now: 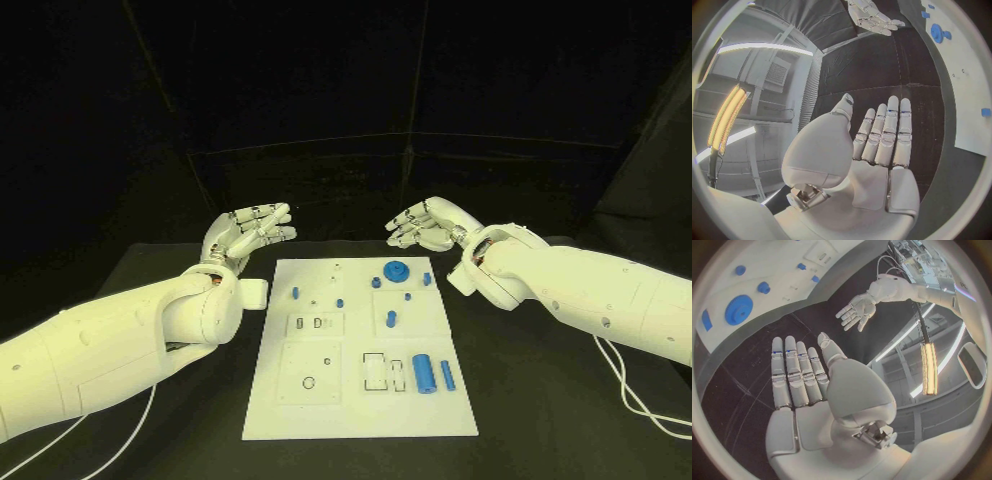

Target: Assemble the parts on the task board

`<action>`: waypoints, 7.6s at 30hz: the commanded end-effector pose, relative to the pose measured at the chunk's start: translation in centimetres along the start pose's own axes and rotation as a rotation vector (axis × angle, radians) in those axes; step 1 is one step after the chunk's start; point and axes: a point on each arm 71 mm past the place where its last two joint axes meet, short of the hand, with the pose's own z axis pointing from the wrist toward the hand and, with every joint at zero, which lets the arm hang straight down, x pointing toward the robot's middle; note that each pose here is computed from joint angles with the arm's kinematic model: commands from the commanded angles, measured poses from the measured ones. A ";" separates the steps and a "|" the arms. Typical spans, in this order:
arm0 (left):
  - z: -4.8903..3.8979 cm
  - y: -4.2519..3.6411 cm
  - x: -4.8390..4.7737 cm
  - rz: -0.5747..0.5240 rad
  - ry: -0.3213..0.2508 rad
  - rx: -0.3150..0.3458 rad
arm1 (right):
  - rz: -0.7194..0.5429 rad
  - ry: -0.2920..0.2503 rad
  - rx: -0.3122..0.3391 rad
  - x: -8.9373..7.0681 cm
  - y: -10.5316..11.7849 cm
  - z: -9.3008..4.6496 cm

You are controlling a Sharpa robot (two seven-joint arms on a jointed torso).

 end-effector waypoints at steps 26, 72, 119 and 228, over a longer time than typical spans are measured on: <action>-3.47 -2.05 2.36 -0.088 0.198 0.010 | -0.700 0.226 0.024 1.9 2.6 1.2; -3.74 -2.09 2.70 -0.100 0.223 -0.016 | -0.675 0.179 -0.024 2.4 4.0 1.9; -3.56 -2.05 3.39 -0.114 0.246 -0.017 | -0.644 0.062 0.025 4.9 6.1 6.8; -3.48 -2.02 2.82 -0.121 0.266 -0.044 | -0.568 0.159 0.318 -2.1 0.5 1.4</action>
